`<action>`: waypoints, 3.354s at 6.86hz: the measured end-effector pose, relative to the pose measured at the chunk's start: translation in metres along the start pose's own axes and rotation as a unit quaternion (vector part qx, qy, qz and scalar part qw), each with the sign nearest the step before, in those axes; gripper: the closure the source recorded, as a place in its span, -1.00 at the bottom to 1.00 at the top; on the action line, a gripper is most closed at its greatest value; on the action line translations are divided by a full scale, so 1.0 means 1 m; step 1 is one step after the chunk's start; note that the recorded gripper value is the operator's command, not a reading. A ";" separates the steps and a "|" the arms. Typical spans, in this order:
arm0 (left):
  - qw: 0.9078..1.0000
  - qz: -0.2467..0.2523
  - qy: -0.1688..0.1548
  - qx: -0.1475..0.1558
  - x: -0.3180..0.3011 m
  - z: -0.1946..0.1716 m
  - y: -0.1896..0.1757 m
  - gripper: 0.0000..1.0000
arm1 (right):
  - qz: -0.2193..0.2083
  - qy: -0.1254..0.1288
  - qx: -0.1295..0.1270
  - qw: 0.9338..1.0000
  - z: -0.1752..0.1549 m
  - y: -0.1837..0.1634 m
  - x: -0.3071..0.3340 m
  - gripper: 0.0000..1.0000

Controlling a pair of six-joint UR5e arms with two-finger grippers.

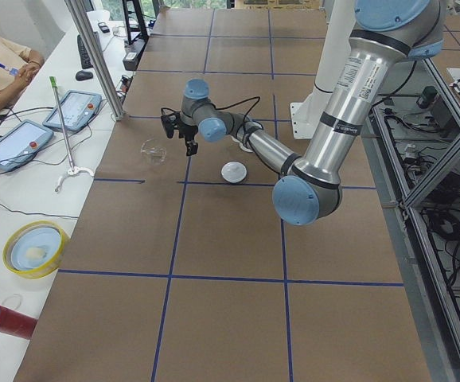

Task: Remove funnel from cup
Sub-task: 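Lower the left gripper onto the white lid and grasp its knob, then lift the white lid and move it over the white mug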

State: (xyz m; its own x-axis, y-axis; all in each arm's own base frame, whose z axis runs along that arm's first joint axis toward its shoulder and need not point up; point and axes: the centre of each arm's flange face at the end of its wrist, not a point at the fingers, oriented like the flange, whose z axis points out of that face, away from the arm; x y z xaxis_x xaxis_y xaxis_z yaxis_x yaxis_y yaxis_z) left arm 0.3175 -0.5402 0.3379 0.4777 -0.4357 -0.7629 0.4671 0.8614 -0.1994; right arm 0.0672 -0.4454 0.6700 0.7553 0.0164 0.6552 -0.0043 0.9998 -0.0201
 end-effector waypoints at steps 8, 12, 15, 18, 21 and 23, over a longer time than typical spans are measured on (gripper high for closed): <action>0.992 -0.043 -0.108 -0.057 -0.042 0.013 0.161 -0.80 | 0.000 0.000 0.000 1.000 0.000 0.000 0.000 -1.00; 0.991 0.008 -0.120 -0.063 -0.049 0.050 0.152 -0.78 | 0.000 0.000 0.000 1.000 0.000 0.000 0.000 -1.00; 0.990 0.015 -0.128 -0.064 -0.055 0.064 0.149 -0.37 | 0.000 0.000 0.000 1.000 0.000 0.000 0.000 -1.00; 0.989 0.013 -0.129 -0.065 -0.056 0.068 0.149 1.00 | 0.000 0.000 0.000 1.000 0.000 0.000 0.000 -1.00; 0.990 0.010 -0.122 -0.064 -0.051 0.062 0.147 1.00 | 0.000 0.000 0.000 1.000 0.000 0.000 0.000 -1.00; 0.995 -0.005 -0.087 -0.048 -0.025 0.029 0.122 1.00 | 0.000 0.000 0.000 1.000 0.000 0.000 0.000 -1.00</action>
State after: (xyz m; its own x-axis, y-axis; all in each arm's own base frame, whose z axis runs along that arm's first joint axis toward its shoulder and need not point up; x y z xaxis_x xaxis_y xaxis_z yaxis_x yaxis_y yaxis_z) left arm 0.3844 -0.4321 0.3507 0.5983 -0.4758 -0.6447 0.4027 0.8742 -0.2714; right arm 0.0672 -0.4454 0.6700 0.7553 0.0164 0.6552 -0.0044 0.9998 -0.0200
